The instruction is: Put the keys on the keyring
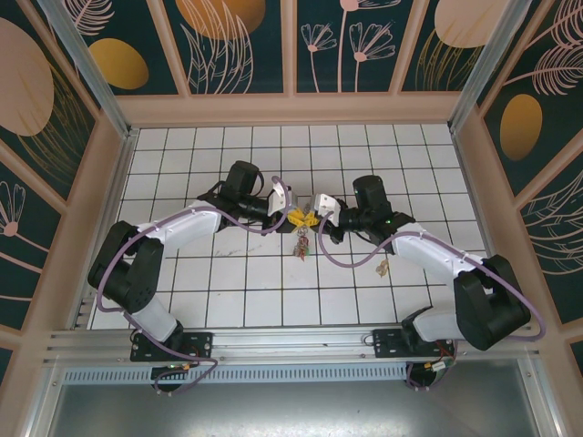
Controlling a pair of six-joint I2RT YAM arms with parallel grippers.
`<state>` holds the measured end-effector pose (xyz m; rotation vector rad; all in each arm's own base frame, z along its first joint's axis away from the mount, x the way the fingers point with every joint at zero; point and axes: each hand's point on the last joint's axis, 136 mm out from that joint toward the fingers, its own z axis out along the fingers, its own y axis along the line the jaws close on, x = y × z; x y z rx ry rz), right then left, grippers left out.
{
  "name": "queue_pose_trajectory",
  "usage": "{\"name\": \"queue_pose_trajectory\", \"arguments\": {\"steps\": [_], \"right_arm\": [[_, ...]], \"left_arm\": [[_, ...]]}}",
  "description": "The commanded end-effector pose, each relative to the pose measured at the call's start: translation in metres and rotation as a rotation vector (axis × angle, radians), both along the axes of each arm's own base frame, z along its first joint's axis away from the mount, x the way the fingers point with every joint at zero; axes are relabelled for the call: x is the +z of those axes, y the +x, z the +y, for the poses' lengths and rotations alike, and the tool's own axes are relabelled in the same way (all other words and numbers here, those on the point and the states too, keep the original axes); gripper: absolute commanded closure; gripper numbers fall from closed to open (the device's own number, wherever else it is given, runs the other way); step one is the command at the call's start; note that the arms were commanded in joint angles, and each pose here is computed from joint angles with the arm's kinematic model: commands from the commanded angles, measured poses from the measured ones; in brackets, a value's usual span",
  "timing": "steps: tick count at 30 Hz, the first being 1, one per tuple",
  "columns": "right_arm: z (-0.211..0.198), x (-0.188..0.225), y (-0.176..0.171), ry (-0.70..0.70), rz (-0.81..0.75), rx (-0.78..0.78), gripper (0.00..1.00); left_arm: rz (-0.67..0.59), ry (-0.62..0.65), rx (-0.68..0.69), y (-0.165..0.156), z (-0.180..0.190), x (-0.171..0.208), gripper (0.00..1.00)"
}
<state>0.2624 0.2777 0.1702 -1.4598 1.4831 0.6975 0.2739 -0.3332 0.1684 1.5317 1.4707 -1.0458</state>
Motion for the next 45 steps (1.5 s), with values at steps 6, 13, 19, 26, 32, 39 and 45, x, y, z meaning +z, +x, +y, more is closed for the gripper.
{"name": "queue_pose_trajectory", "arguments": {"steps": [6,13,19,26,32,39,45], "right_arm": [[0.009,0.023,0.005,0.049,-0.025,0.024,0.96],[-0.002,0.012,0.002,0.054,-0.039,-0.034,0.85],[-0.005,0.012,0.0,0.079,-0.058,-0.053,0.82],[-0.008,0.014,0.001,0.094,-0.084,-0.073,0.88],[-0.01,0.013,0.002,0.094,-0.088,-0.073,0.9],[-0.01,0.019,0.006,0.091,-0.104,-0.062,1.0],[-0.006,0.026,0.004,0.105,-0.087,-0.025,1.0]], "left_arm": [[-0.006,-0.033,-0.065,-0.006,-0.006,0.007,1.0],[-0.004,-0.1,-0.054,-0.011,-0.005,0.014,1.0],[0.014,-0.141,-0.049,-0.017,-0.004,0.015,1.0],[0.04,-0.177,-0.049,-0.019,-0.004,0.019,1.0],[0.053,-0.196,-0.052,-0.019,-0.006,0.022,1.0],[0.041,-0.169,-0.029,-0.015,-0.005,0.017,1.0],[0.045,-0.116,-0.052,-0.016,-0.005,0.009,0.92]]}}
